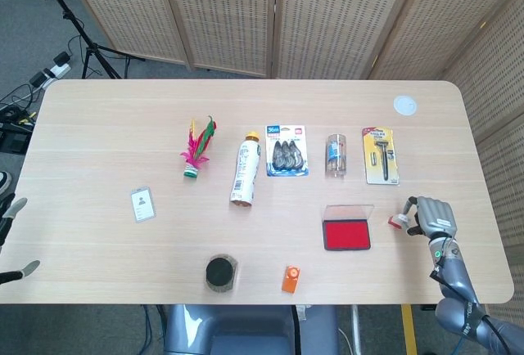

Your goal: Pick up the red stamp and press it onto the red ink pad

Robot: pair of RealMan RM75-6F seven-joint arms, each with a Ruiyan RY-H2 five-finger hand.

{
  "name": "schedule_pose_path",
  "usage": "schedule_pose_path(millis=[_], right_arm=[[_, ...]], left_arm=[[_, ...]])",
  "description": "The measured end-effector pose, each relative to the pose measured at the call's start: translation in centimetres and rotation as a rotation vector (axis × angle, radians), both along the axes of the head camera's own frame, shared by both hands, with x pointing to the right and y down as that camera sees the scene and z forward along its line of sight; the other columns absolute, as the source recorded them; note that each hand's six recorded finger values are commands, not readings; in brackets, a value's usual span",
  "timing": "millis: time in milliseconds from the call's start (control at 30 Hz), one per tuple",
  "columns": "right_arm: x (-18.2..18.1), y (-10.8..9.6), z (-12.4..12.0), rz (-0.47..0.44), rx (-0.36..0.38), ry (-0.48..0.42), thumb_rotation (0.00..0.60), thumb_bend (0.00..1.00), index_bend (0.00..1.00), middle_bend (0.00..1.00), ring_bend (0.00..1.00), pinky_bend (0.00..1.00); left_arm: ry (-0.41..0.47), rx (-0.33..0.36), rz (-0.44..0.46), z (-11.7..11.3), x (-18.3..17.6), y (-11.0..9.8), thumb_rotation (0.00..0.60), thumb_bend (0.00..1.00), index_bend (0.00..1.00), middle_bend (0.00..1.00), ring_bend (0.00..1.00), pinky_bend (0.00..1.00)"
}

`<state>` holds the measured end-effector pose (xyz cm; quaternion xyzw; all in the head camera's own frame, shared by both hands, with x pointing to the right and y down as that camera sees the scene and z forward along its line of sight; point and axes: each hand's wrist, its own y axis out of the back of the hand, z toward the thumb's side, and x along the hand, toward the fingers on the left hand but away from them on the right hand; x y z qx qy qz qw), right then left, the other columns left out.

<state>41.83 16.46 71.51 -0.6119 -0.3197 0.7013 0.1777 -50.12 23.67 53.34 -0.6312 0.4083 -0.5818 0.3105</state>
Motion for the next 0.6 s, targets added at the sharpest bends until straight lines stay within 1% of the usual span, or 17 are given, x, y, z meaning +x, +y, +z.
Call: schedule_pose_path(millis=[333,600], right_arm=[[-0.47,0.00,0.13,-0.007,-0.009,-0.004,0.600,0.36,0.50,0.95,1.00,1.00],[-0.67,-0.10,-0.01,-0.009,-0.001,-0.010,0.600,0.40,0.53,0.95,1.00,1.00]], left_arm=[[0.002,0.002,0.000,-0.11,-0.05,-0.03,0.600,0.01,0.00,0.00,0.00,0.00],[0.001,0.003,0.000,-0.10,-0.08,-0.05,0.600,0.01,0.00,0.00,0.00,0.00]])
